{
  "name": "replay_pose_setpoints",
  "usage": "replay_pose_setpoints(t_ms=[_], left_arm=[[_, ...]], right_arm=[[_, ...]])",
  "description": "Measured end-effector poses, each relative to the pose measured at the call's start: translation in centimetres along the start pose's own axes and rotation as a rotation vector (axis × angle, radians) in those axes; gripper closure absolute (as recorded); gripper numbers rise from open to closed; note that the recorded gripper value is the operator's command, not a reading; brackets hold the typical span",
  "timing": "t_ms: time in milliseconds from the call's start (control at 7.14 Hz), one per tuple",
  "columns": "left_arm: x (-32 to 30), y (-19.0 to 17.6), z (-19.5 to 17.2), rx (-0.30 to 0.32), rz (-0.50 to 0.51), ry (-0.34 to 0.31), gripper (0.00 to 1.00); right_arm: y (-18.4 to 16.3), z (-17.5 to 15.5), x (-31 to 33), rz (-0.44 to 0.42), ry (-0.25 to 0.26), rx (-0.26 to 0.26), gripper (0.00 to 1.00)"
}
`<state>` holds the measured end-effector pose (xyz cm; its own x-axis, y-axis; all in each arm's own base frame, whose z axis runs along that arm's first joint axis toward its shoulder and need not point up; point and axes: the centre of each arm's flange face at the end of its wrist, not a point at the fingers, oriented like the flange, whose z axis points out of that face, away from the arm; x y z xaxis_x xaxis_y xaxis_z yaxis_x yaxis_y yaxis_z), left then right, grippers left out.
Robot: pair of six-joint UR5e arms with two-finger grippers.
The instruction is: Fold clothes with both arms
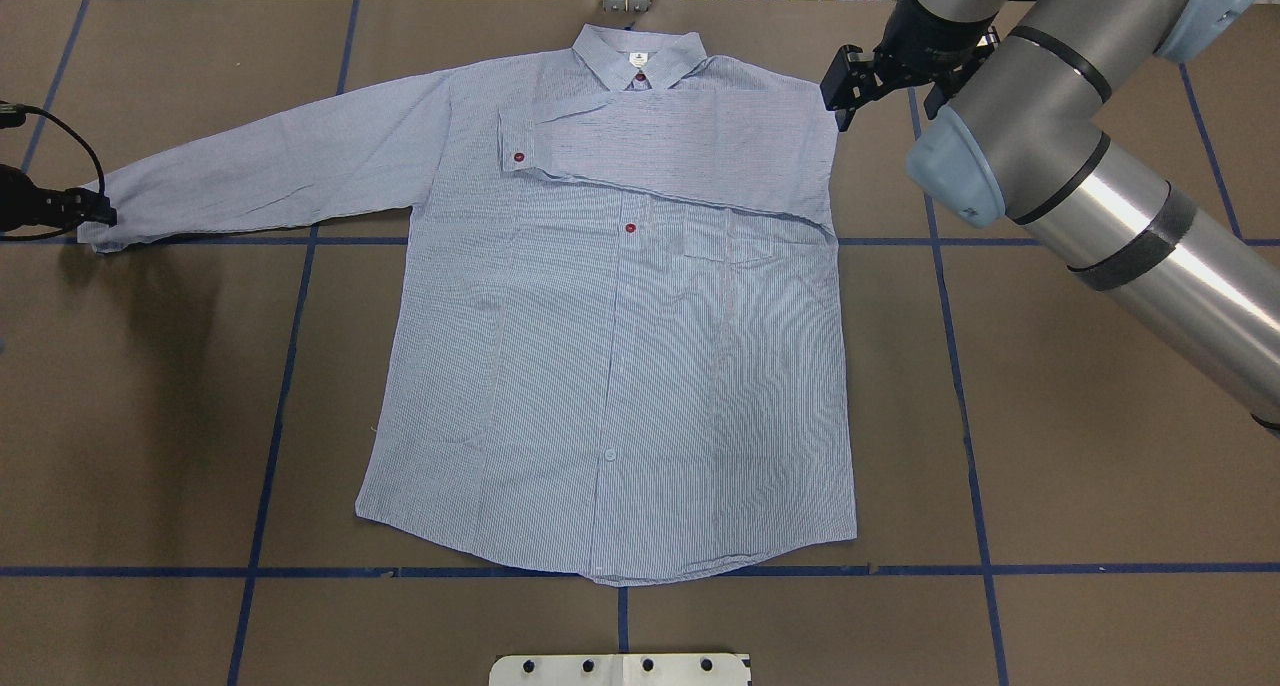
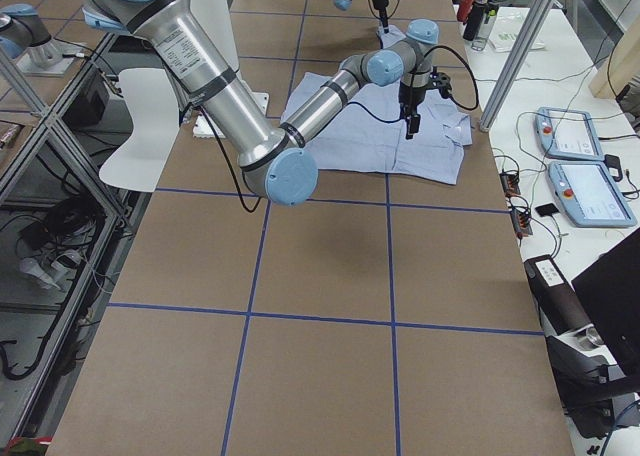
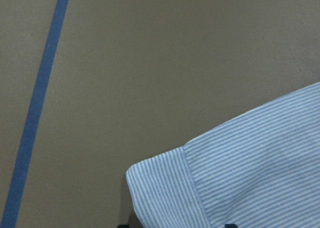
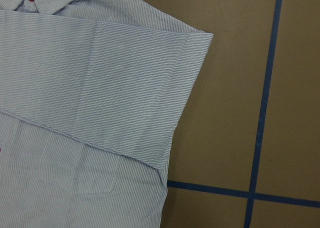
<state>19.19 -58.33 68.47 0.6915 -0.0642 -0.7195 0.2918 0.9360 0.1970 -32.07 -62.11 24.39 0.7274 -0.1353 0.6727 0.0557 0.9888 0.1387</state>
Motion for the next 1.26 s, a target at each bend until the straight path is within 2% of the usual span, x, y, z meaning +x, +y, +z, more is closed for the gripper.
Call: replay_pose_setpoints(t_ms=[560,1260], left_arm=[[-0.04,-0.29,-0.34,0.005,-0.002,0.002,0.30],[-0.25,-0.41,-0.63,0.013,-0.005,0.000,0.44]], right_arm=[[0.16,0.20,-0.07,-0.001,-0.001,0.000,0.01],[0.31,0.50,0.05,0.000,0.000,-0.002,0.01]])
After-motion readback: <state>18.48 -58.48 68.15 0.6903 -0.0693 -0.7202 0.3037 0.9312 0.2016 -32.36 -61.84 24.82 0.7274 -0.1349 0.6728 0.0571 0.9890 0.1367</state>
